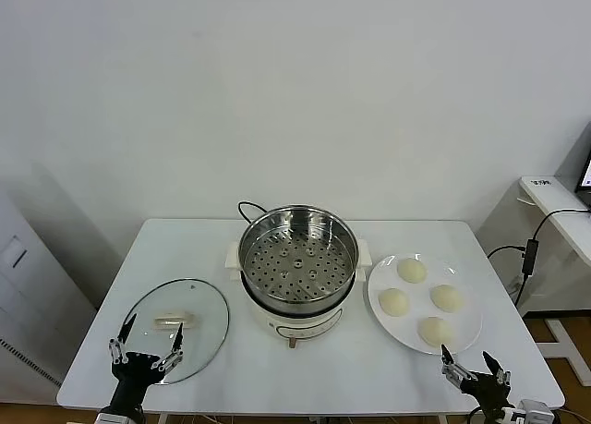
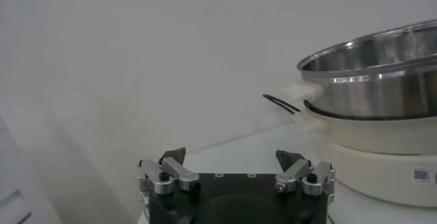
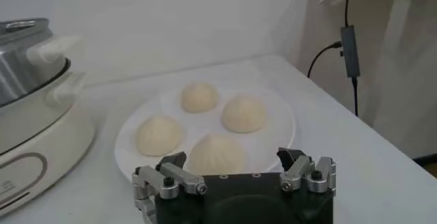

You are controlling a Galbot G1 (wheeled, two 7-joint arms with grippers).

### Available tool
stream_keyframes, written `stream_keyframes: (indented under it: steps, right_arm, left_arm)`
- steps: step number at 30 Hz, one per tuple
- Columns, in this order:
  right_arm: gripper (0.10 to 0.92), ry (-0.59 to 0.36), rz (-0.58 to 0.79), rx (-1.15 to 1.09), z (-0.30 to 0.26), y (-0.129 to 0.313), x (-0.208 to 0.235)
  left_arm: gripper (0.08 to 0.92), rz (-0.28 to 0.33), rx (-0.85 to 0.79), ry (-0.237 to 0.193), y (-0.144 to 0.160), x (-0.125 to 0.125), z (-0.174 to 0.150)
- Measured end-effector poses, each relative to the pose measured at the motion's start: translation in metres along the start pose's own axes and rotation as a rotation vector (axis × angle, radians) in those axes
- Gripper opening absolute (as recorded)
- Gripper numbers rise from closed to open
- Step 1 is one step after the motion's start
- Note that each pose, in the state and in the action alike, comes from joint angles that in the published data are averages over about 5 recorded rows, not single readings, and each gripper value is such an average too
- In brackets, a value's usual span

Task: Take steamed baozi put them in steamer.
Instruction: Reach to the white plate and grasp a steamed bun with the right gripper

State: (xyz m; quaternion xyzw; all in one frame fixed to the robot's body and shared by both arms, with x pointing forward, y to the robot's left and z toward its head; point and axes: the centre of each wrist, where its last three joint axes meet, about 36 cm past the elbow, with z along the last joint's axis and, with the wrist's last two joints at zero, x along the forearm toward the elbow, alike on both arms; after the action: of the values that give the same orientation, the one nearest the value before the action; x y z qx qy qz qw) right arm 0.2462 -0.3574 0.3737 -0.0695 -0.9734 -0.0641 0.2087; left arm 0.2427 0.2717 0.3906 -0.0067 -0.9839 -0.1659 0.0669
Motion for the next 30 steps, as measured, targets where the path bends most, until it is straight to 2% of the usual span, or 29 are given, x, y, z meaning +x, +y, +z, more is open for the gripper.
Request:
stream_keyframes:
  steps: [9, 15, 22, 30]
  right_arm:
    - [0.823, -0.003, -0.026, 0.016, -0.007, -0.002, -0.006]
    - [0.823, -0.038, -0.102, 0.122, -0.033, -0.028, -0.022]
    - [0.823, -0.075, -0.320, 0.413, -0.102, -0.084, -0.072]
    - [0.823, -0.025, -0.593, 0.854, -0.211, -0.117, -0.147]
  left_arm:
    - [0.823, -0.004, 0.004, -0.007, 0.000, -0.004, 0.000]
    - [0.823, -0.003, 0.003, -0.011, 0.000, -0.004, -0.001]
    - [0.823, -0.004, 0.002, -0.020, 0.001, -0.006, -0.002]
    - [0.823, -0.010, 0.005, -0.024, 0.001, -0.005, -0.004]
